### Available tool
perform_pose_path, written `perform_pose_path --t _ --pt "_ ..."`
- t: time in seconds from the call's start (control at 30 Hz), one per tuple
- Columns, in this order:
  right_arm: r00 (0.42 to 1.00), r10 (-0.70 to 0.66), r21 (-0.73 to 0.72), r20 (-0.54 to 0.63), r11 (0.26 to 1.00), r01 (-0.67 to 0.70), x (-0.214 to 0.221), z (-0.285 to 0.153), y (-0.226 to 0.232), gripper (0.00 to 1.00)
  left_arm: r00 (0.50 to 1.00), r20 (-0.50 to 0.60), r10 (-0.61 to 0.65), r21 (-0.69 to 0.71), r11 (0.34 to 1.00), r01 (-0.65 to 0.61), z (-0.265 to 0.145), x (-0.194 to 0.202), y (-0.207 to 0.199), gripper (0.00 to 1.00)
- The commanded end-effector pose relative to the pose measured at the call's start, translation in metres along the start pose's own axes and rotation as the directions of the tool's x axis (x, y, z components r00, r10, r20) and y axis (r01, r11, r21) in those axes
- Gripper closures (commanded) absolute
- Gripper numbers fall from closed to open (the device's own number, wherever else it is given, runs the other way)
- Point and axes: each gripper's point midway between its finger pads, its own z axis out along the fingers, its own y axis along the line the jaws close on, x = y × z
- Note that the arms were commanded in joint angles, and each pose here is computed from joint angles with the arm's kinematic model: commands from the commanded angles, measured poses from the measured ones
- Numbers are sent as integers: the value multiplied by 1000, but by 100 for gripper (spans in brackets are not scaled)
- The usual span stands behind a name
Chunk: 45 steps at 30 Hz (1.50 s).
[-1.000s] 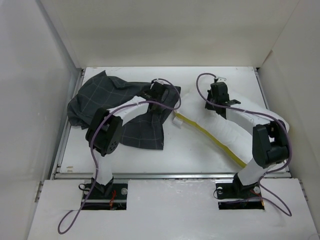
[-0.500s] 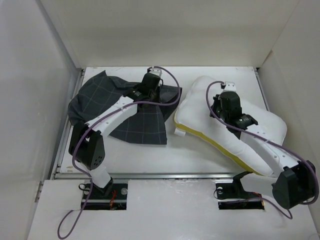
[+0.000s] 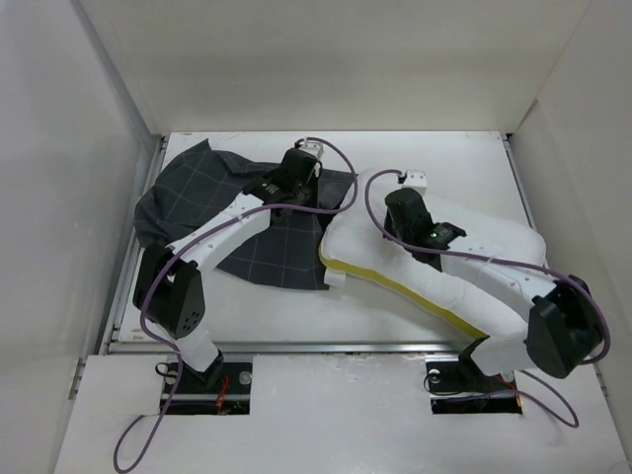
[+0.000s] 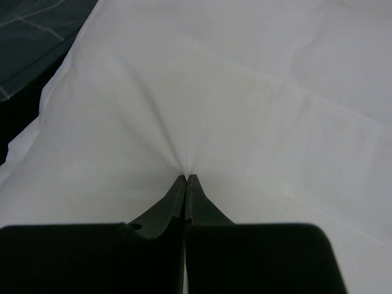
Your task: Put the pillow into the pillowcase
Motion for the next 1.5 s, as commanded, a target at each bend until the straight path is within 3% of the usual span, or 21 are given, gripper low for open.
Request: perform_pose_path --t 0.0,0.27,0.43,0.67,0.83,0.97,1.1,1.17,1.33,1.4,1.47 --pt "933 187 91 307 970 -225 -101 -7 5 100 997 76 -14 61 998 10 -27 -19 -13 100" --pt "948 112 199 297 964 -176 -96 14 -6 100 996 84 -13 8 1000 13 -28 -21 -4 100" --pt "957 80 236 277 960 -149 -87 24 -13 100 996 89 -16 51 999 11 -32 -27 -13 100" --pt "947 151 161 285 966 -202 -81 37 48 100 996 92 -8 120 993 -3 -37 -33 -26 100" --pt "949 199 27 243 977 -212 -74 28 99 100 995 97 -9 107 994 -2 -37 -34 -24 100" --pt "938 262 -21 228 964 -265 -75 -2 98 100 997 67 -32 66 997 28 -25 -31 -16 100" --pt "949 277 -23 148 961 -277 -41 7 96 100 994 69 -87 36 996 85 -28 -34 -4 100" --pt "960 263 -40 99 965 -260 -28 13 104 92 992 63 -109 21 994 108 -30 -26 0 100" --pt "997 73 -172 -15 982 -75 20 24 127 81 985 55 -162 -86 982 166 -39 -10 25 95" --pt "998 51 -209 -28 976 -55 29 21 127 64 984 49 -174 -124 976 179 -41 -5 35 84" --pt "999 40 -252 11 967 -36 13 7 129 45 982 49 -180 -160 969 186 -47 1 43 64"
